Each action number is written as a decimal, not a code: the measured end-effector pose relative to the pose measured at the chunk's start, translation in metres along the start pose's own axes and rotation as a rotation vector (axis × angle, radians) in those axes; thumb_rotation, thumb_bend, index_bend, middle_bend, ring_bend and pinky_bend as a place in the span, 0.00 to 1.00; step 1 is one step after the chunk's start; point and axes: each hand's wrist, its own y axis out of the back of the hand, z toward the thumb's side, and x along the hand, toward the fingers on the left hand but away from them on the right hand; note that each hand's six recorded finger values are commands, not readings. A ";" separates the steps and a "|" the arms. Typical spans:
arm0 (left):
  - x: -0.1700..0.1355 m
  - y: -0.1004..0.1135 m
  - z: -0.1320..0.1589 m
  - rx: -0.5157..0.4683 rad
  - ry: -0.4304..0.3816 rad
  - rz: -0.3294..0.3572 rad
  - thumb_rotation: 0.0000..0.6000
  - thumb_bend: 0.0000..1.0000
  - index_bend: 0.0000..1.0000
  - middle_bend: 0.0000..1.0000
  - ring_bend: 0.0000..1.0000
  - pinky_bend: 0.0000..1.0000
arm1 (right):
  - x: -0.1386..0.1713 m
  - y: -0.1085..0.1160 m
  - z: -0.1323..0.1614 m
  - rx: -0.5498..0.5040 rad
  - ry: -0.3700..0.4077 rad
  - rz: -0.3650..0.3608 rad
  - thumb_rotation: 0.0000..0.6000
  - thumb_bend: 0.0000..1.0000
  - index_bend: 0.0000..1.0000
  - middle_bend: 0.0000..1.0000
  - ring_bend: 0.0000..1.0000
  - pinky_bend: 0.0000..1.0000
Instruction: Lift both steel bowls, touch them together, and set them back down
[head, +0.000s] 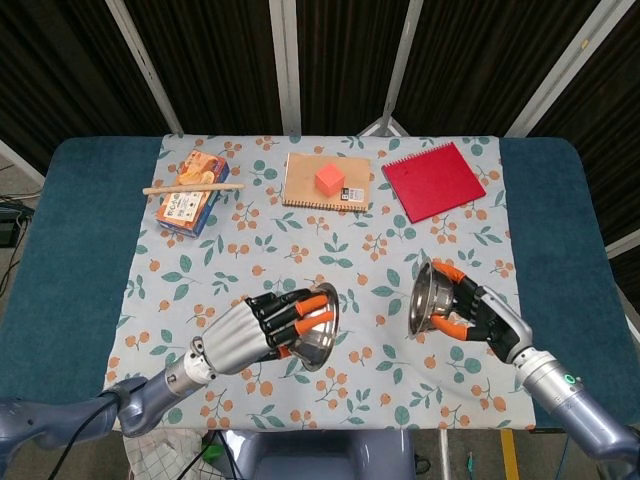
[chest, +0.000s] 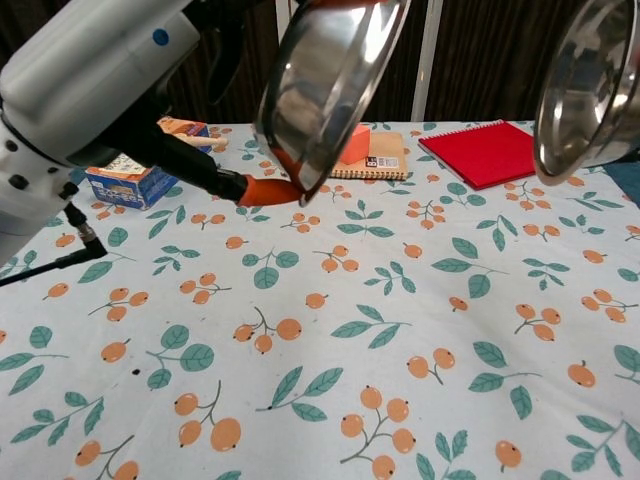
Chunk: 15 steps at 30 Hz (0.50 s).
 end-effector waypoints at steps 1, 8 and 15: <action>-0.002 0.000 -0.004 0.008 0.014 -0.022 1.00 0.49 0.46 0.57 0.46 0.70 | -0.001 0.008 -0.003 0.057 -0.003 -0.022 1.00 0.44 0.69 0.55 0.52 0.76; -0.020 -0.014 -0.030 0.025 0.161 -0.214 1.00 0.48 0.45 0.56 0.46 0.69 | -0.008 0.051 -0.022 0.440 -0.026 -0.160 1.00 0.44 0.69 0.55 0.52 0.75; -0.045 -0.035 -0.054 0.068 0.283 -0.425 1.00 0.48 0.44 0.54 0.45 0.68 | -0.016 0.074 -0.051 0.932 -0.058 -0.287 1.00 0.44 0.69 0.54 0.52 0.74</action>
